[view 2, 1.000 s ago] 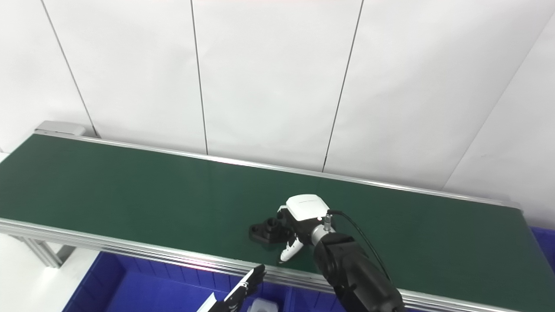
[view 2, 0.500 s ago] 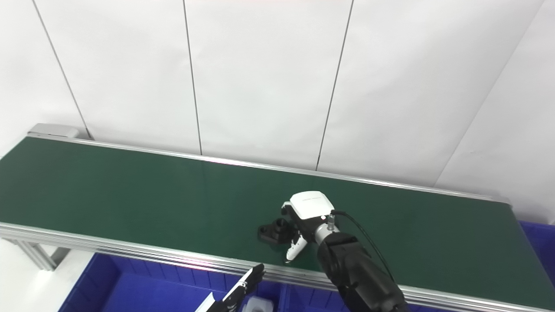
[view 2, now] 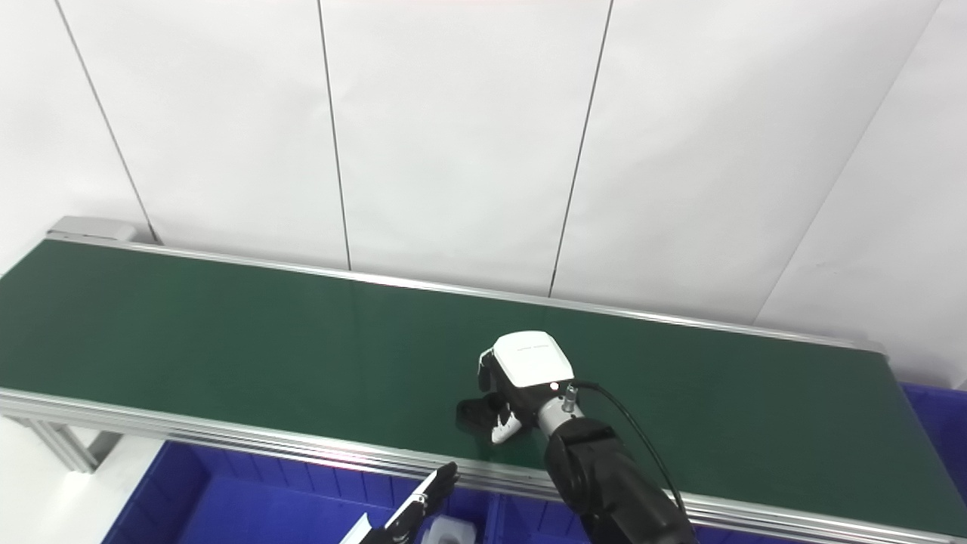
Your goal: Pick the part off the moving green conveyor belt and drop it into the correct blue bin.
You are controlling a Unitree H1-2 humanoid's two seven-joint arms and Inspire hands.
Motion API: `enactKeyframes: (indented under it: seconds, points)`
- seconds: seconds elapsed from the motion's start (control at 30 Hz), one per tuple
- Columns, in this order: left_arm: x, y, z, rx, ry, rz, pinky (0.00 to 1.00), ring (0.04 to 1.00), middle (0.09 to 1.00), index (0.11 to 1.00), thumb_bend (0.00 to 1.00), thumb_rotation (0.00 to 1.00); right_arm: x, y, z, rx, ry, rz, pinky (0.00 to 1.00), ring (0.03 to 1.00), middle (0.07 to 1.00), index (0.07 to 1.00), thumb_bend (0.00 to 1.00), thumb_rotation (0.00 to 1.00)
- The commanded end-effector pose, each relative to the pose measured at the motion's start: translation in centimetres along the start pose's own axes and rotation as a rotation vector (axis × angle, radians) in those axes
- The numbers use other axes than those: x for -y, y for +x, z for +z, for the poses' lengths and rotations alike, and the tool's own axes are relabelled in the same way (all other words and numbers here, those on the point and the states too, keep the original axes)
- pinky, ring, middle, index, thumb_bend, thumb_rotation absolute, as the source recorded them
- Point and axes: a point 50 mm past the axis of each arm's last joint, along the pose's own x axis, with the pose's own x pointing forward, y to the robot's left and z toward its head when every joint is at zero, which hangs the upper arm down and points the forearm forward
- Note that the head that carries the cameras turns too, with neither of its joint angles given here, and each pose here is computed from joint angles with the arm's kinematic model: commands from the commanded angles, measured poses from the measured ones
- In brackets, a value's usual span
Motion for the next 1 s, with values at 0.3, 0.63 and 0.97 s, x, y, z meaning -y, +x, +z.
enactKeyframes:
  seconds: [0.3, 0.63, 0.97]
  points:
    - [-0.6, 0.7, 0.8, 0.064, 0.005, 0.015, 1.0, 1.0, 1.0, 1.0, 0.74, 0.63, -1.1, -0.7, 1.7, 0.081, 0.021, 0.047, 0.26, 0.333, 0.451, 0.507, 0.52, 0.0]
    - [-0.9, 0.6, 0.7, 0.064, 0.009, 0.014, 1.0, 1.0, 1.0, 1.0, 0.74, 0.63, 5.5, -3.0, 2.0, 0.085, 0.133, -0.206, 0.25, 0.323, 0.477, 0.491, 0.52, 0.0]
    - [-1.4, 0.7, 0.7, 0.043, 0.001, 0.026, 0.99, 1.0, 1.0, 1.0, 0.76, 0.64, 12.0, -8.8, 1.0, 0.026, 0.322, -0.464, 0.14, 0.198, 0.47, 0.487, 0.53, 0.0]
